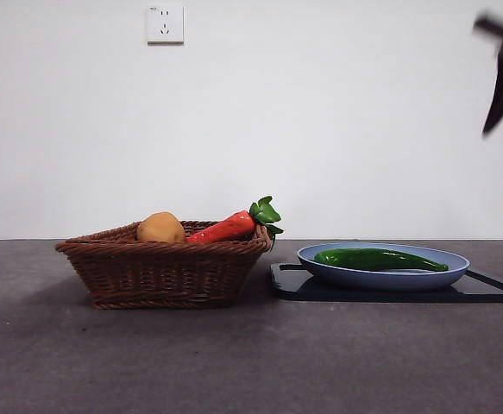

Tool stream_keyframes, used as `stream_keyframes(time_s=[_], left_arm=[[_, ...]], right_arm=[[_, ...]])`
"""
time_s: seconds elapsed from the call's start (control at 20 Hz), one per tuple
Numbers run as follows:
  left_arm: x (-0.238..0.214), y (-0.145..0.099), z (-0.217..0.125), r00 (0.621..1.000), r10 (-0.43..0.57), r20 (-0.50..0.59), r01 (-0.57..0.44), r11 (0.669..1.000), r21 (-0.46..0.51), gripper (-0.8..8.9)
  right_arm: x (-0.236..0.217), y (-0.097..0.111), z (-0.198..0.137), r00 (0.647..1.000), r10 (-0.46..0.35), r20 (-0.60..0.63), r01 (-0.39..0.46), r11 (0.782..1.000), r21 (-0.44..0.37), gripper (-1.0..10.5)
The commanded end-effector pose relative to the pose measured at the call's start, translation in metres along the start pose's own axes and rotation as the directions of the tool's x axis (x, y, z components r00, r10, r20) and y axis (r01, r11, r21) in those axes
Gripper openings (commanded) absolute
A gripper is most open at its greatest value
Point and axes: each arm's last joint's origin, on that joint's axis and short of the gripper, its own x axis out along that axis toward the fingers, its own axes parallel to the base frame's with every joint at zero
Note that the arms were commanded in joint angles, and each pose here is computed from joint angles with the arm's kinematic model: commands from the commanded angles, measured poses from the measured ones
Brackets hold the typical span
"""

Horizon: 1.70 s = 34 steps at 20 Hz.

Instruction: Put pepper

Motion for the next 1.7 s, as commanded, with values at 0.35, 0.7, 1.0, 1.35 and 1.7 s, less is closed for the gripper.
stream_keyframes(time_s=[0.35,0.7,1.0,1.35,1.7], left_arm=[[-0.001,-0.002,0.004,1.000,-0.008,0.012,0.008,1.000,0.007,2.70],[-0.001,-0.002,0.003,1.000,-0.009,0.002,0.009,1.000,0.005,0.01],[-0.001,-0.002,0.003,1.000,-0.008,0.001,0.008,1.000,0.005,0.08],[-0.001,-0.002,0.003,1.000,-0.009,0.002,0.009,1.000,0.006,0.08],[-0.006,0.014,0.006,0.978,0.202,0.047,-0.206,0.973,0.106,0.08]], right_arm=[[-0.126,0.072,-0.095,0.982,0.168,0.083,-0.134,0.939,-0.317,1.7],[-0.147,0.073,-0.135,0.986,0.162,-0.027,-0.159,0.901,-0.404,0.1],[-0.144,0.073,-0.132,0.987,0.160,-0.030,-0.160,0.917,-0.365,0.1],[-0.144,0.073,-0.132,0.987,0.158,-0.028,-0.157,0.918,-0.364,0.1],[-0.143,0.073,-0.131,0.987,0.158,-0.030,-0.158,0.918,-0.363,0.1]])
